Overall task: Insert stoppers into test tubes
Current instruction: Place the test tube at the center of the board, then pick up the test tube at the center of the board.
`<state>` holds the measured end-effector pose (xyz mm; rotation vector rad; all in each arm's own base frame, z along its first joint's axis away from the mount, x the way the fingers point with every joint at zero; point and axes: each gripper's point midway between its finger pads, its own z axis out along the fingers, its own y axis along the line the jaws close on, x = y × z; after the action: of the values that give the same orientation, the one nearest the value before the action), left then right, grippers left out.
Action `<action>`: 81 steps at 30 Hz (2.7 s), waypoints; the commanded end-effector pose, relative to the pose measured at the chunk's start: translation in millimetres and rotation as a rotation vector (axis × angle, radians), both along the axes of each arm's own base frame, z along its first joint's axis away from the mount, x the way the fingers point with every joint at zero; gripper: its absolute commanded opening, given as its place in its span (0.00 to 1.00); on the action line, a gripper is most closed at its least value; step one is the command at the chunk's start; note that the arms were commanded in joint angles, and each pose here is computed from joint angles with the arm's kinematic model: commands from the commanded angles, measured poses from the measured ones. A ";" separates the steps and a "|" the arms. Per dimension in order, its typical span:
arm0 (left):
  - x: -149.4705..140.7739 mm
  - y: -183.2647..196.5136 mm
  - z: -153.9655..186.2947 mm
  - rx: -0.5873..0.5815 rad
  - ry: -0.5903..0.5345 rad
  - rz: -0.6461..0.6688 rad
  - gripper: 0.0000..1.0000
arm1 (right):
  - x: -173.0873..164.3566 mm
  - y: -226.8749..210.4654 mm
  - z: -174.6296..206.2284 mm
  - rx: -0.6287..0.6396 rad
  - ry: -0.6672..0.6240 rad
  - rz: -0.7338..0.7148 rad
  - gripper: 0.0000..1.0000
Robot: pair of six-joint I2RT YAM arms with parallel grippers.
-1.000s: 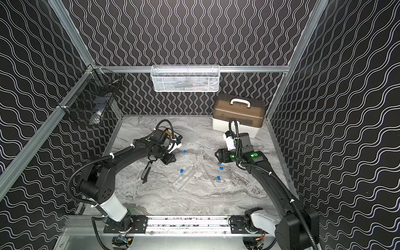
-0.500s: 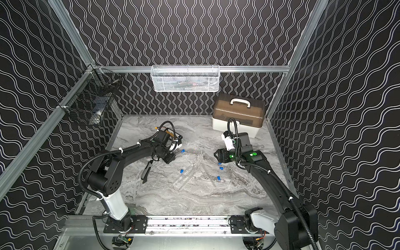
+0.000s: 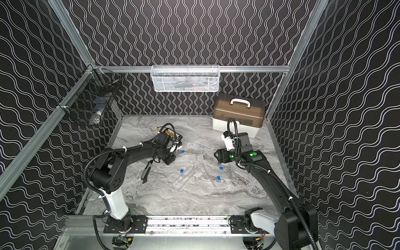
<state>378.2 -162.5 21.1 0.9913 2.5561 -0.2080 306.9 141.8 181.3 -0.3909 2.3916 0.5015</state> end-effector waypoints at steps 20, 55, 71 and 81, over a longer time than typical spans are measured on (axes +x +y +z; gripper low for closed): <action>-1.4 14.6 -15.4 0.073 0.002 0.007 0.27 | 2.7 10.8 -6.3 0.000 -0.011 0.094 0.74; -61.9 -29.1 70.6 -0.179 0.082 0.389 0.38 | -23.6 -1.5 6.8 0.045 0.055 -0.014 0.73; -96.2 -61.1 54.8 -0.033 0.131 0.241 0.38 | -17.0 -5.0 -9.5 0.073 0.030 -0.081 0.70; -101.5 -67.8 37.4 0.019 0.128 0.206 0.40 | -24.0 -4.7 -13.0 0.079 0.072 -0.085 0.70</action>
<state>276.9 -227.8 62.5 0.7079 2.7641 -0.2163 281.2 137.4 165.7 -0.2592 2.4416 0.5777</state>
